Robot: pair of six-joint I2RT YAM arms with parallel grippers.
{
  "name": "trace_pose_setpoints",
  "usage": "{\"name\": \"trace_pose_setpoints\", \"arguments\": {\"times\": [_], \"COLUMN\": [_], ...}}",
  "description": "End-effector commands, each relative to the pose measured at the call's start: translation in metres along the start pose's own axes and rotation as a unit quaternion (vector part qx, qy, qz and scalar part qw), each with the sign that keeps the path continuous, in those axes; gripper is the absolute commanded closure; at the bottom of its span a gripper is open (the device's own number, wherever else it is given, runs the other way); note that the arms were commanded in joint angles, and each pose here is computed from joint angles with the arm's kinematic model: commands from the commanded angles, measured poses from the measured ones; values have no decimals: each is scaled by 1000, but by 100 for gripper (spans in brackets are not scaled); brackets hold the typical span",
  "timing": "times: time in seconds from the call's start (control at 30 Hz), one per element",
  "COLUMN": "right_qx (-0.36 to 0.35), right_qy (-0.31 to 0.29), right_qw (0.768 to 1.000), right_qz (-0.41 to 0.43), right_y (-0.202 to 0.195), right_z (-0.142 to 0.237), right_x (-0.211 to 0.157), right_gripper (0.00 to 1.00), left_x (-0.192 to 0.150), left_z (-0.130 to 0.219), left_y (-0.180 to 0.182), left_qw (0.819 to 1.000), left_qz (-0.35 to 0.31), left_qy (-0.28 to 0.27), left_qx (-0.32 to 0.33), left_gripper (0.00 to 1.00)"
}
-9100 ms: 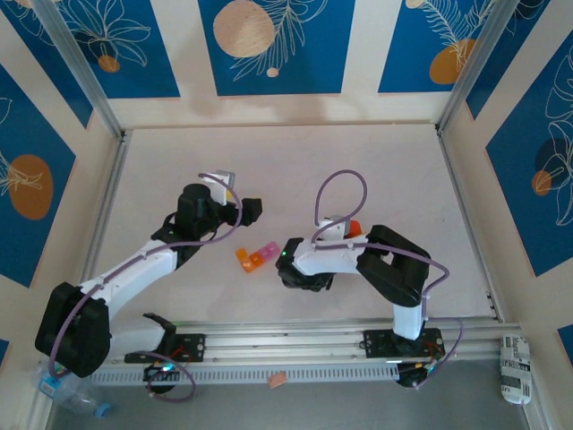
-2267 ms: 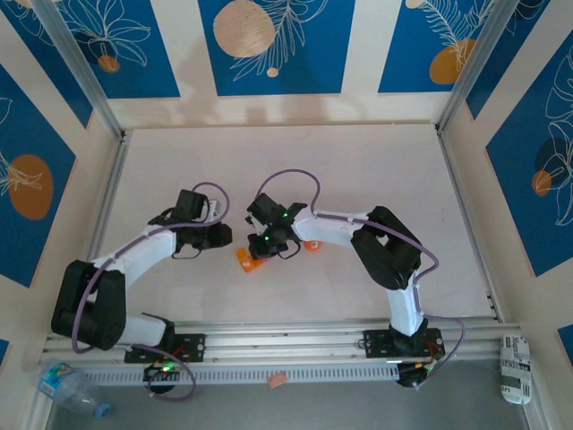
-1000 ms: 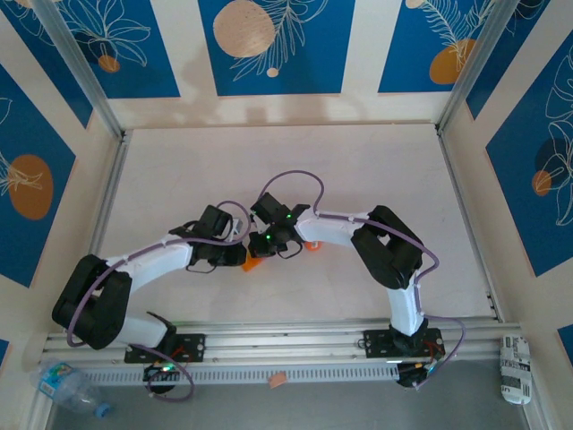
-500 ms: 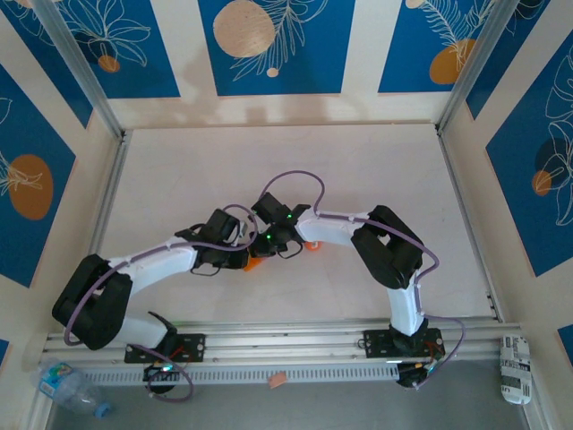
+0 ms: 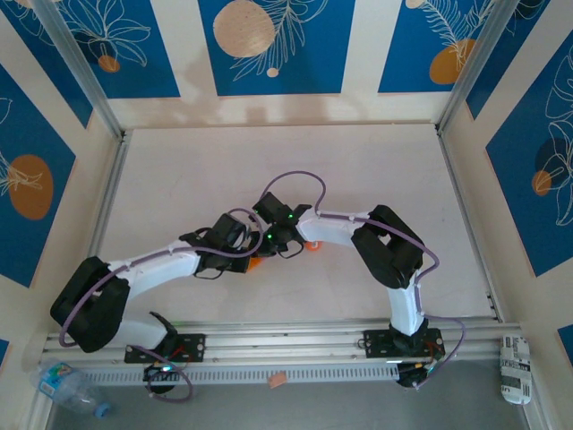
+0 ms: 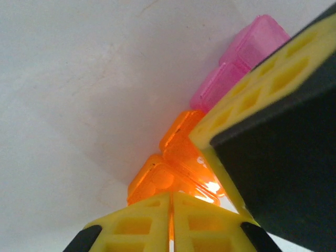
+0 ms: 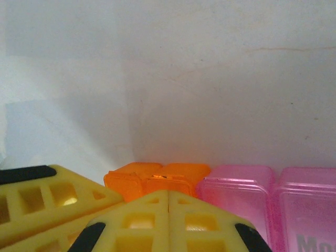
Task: Sort the pills into containers
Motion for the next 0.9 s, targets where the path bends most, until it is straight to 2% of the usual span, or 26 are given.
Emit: {"name": "trace_pose_setpoints", "arguments": {"times": [0.0,0.53,0.87], "right_qx": [-62,-54,-35], "right_qy": [47,49,27], "right_qw": [996,996,998], "right_qz": [-35,-43,-43], "right_y": [-30,-30,-24], "right_z": [-21,-23,-4], "right_x": [-23,-23,-7], "right_gripper": [100,100,100], "left_x": [-17,-39,-16], "left_z": [-1,-31,-8], "left_y": [-1,12,-2], "left_qw": [999,997,1000], "left_qz": [-15,13,-2], "left_qy": [38,74,28], "left_qx": [1,28,13], "left_gripper": [89,89,87]}}
Point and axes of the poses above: each hand's point on the last joint's axis, 136 mm out from that joint toward the fingers, its own z axis back along the fingers, its own y axis along the line the jaws close on, x = y × z, the point moved 10 cm from there along z, back along the fingers, and after that the axes turned 5 degrees about z, right-handed, at the moved point
